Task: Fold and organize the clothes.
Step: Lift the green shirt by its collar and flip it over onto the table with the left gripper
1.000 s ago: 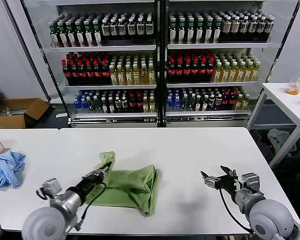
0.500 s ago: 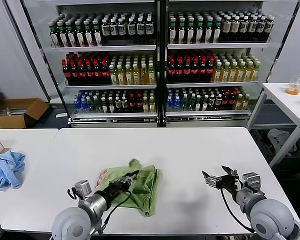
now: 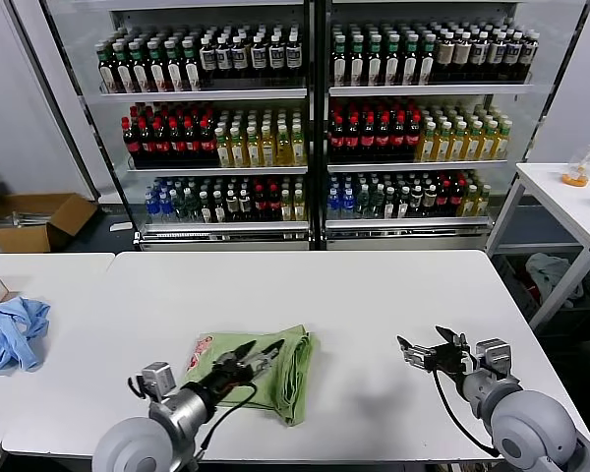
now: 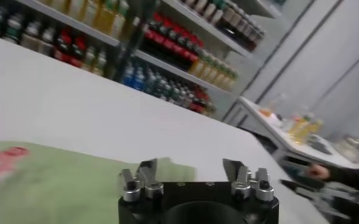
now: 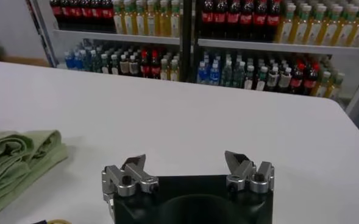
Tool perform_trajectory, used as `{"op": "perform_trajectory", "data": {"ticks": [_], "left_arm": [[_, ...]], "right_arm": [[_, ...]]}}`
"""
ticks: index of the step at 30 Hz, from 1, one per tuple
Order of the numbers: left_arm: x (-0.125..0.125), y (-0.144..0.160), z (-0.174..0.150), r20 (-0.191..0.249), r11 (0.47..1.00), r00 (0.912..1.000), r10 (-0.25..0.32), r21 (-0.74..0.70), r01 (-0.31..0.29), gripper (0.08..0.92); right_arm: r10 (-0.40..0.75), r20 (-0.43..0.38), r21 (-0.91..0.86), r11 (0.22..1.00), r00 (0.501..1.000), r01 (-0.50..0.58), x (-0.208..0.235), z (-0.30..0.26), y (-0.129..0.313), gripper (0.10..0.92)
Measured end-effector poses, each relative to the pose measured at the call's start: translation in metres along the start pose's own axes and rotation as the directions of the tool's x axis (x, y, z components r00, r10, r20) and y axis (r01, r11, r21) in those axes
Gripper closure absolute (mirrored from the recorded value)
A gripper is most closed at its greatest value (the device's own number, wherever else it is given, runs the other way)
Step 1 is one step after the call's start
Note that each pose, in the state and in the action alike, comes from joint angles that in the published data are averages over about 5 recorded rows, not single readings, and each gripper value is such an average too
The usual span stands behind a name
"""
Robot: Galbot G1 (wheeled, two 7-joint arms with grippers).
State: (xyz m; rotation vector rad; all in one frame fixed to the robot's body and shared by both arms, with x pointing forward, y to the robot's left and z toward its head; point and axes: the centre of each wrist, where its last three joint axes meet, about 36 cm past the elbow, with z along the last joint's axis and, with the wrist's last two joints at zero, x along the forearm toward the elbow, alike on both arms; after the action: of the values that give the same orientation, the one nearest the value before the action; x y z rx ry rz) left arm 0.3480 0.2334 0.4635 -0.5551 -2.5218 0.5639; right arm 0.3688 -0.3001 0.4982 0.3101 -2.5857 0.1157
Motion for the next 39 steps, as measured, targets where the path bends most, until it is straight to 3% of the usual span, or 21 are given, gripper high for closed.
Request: {"op": "perform_trajectory", "data": {"ticks": [4,10,16,20,26,39], "left_arm": [[0.006,0.018,0.002,0.026,0.991,0.9923,-0.121,-0.047,0.122,0.187],[0.007,0.039,0.013,0.034,0.956,0.9617,-0.272,-0.104,0.274,0.177],[0.002,0.052,0.026,0.027,0.921,0.9312,-0.364,-0.141,0.364,0.177],[-0.003,0.058,0.031,0.022,0.907,0.9186,-0.395,-0.148,0.393,0.177],[-0.008,0.062,0.036,0.001,0.910,0.9182,-0.396,-0.133,0.393,0.198],[-0.011,0.075,0.032,-0.040,0.945,0.9441,-0.327,-0.034,0.326,0.562]], "right_arm": [[-0.002,0.001,0.002,1.000,1.000,0.002,0.000,0.000,0.001,0.200],[-0.005,0.000,0.006,1.000,1.000,0.005,-0.001,0.001,0.002,0.200],[-0.009,0.002,0.009,1.000,1.000,0.009,0.001,0.001,0.004,0.200],[-0.010,0.004,0.011,1.000,1.000,0.010,0.002,0.000,0.005,0.200],[-0.010,0.007,0.011,1.000,1.000,0.010,0.003,0.000,0.005,0.200],[0.000,0.011,0.009,1.000,1.000,0.000,0.005,-0.001,0.002,0.200]]}}
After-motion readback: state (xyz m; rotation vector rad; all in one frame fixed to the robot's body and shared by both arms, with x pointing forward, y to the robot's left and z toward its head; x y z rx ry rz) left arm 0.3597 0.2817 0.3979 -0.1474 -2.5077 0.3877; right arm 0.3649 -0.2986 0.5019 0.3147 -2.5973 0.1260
